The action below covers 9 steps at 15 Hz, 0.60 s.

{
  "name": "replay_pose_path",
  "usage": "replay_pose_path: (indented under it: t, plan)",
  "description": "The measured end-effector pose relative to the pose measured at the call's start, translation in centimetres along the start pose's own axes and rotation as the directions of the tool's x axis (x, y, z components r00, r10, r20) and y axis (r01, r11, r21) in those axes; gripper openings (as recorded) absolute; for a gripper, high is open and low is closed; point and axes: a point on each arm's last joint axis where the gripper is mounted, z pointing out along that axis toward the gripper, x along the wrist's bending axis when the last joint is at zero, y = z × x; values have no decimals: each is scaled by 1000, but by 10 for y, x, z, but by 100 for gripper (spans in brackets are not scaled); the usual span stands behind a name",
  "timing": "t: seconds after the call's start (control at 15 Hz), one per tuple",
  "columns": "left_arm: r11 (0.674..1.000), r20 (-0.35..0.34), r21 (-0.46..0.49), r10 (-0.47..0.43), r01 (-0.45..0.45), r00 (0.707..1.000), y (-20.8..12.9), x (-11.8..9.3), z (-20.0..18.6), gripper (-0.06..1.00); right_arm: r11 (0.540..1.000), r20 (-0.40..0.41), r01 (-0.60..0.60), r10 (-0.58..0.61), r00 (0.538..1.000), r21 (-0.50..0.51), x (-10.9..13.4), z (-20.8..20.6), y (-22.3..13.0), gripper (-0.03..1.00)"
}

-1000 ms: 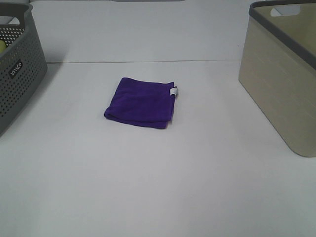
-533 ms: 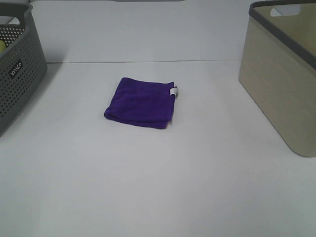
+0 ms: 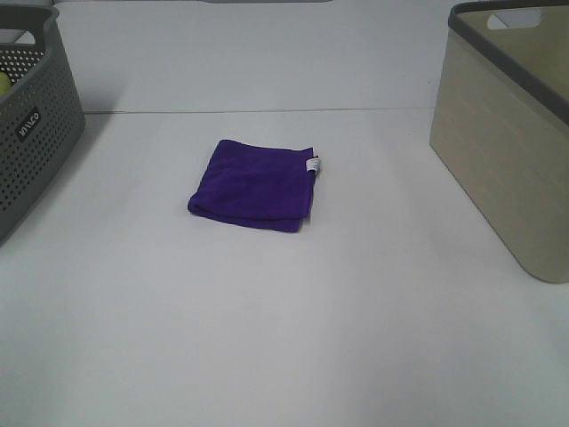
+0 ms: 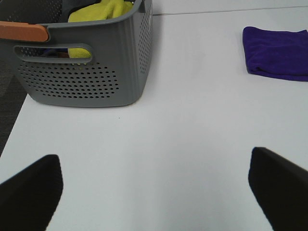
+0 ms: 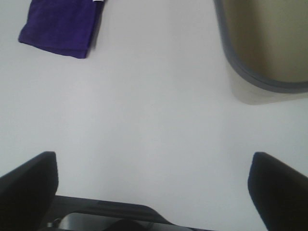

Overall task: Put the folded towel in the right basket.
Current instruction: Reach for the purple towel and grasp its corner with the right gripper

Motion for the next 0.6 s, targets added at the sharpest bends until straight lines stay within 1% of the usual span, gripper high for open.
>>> replay_pose_path:
  t: [0.2, 0.27, 0.33, 0.4, 0.53, 0.6]
  plan:
    - [1000, 0, 0, 0, 0, 1000, 0, 0, 0, 99, 995, -178, -50, 64, 982, 85, 12, 36, 26, 98]
    - [1000, 0, 0, 0, 0, 1000, 0, 0, 0, 99, 993, -216, -70, 90, 972, 99, 18, 61, 40, 97]
    - [1000, 0, 0, 0, 0, 1000, 0, 0, 0, 99, 993, -223, -51, 73, 972, 103, 26, 82, 50, 97]
    - [1000, 0, 0, 0, 0, 1000, 0, 0, 0, 99, 993, -236, -23, 50, 970, 119, 40, 110, 59, 96]
    - [1000, 0, 0, 0, 0, 1000, 0, 0, 0, 99, 990, -277, 41, -2, 961, 135, 77, 161, 80, 96]
    - [1000, 0, 0, 0, 0, 1000, 0, 0, 0, 99, 988, -285, 54, -9, 958, 148, 86, 175, 85, 96]
